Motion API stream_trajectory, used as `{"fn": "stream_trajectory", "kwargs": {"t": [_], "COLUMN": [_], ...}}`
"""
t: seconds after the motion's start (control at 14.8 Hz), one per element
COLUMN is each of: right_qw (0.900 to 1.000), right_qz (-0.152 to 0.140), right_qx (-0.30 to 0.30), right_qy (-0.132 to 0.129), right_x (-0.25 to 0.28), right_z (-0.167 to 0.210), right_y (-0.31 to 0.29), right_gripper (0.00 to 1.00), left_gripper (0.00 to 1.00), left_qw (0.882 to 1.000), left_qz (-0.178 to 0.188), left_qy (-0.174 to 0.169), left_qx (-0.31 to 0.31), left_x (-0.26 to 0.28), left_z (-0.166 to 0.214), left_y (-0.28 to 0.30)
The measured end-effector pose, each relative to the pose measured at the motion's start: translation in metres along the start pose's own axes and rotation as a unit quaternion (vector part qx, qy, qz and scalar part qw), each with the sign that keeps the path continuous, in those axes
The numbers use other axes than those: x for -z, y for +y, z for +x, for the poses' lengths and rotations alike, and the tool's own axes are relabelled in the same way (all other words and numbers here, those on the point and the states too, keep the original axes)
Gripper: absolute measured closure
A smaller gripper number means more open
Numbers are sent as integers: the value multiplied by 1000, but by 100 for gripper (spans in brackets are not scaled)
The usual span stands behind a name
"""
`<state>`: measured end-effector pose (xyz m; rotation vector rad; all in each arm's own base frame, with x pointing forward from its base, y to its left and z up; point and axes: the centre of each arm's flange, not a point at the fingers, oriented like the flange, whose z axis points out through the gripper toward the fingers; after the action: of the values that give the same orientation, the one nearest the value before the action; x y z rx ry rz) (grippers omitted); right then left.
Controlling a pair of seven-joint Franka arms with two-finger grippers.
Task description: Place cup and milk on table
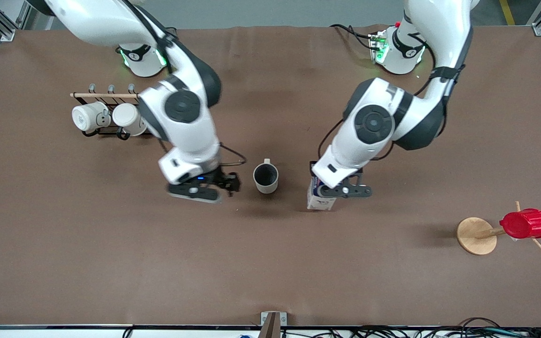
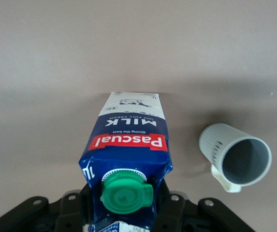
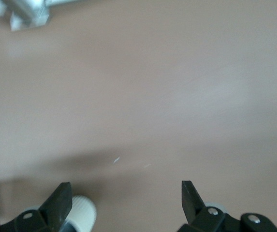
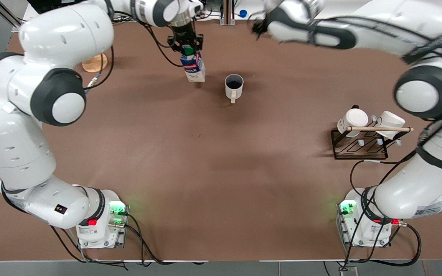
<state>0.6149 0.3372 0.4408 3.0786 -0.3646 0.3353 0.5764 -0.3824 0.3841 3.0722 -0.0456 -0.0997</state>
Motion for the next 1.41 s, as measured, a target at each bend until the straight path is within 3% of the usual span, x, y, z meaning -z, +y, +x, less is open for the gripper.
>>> {"fn": "stream_trajectory", "kwargs": {"t": [0.2, 0.34, 0.61, 0.94, 1.41], "right_qw": [999, 999, 999, 997, 995], "right_qz": [-25, -30, -38, -28, -19], "right_qx": [-24, -33, -9, 14, 45], "right_qy": [20, 15, -20, -69, -93], "right_x": [55, 78, 127, 193, 209], "right_z": [33, 49, 70, 58, 61], "right_y": [59, 95, 181, 264, 328], "right_gripper": [0, 0, 0, 0, 0], "left_gripper": [53, 53, 53, 53, 53], "left_qw": [1000, 999, 998, 997, 998], "left_qz": [13, 20, 28, 38, 31], "left_qy": [-20, -30, -41, -58, -46], "left_qx": [-7, -14, -26, -33, -19], "left_x": [-4, -3, -6, -43, -38], "left_z": [-17, -24, -41, -42, -20], "left_y": [31, 42, 64, 80, 69]}}
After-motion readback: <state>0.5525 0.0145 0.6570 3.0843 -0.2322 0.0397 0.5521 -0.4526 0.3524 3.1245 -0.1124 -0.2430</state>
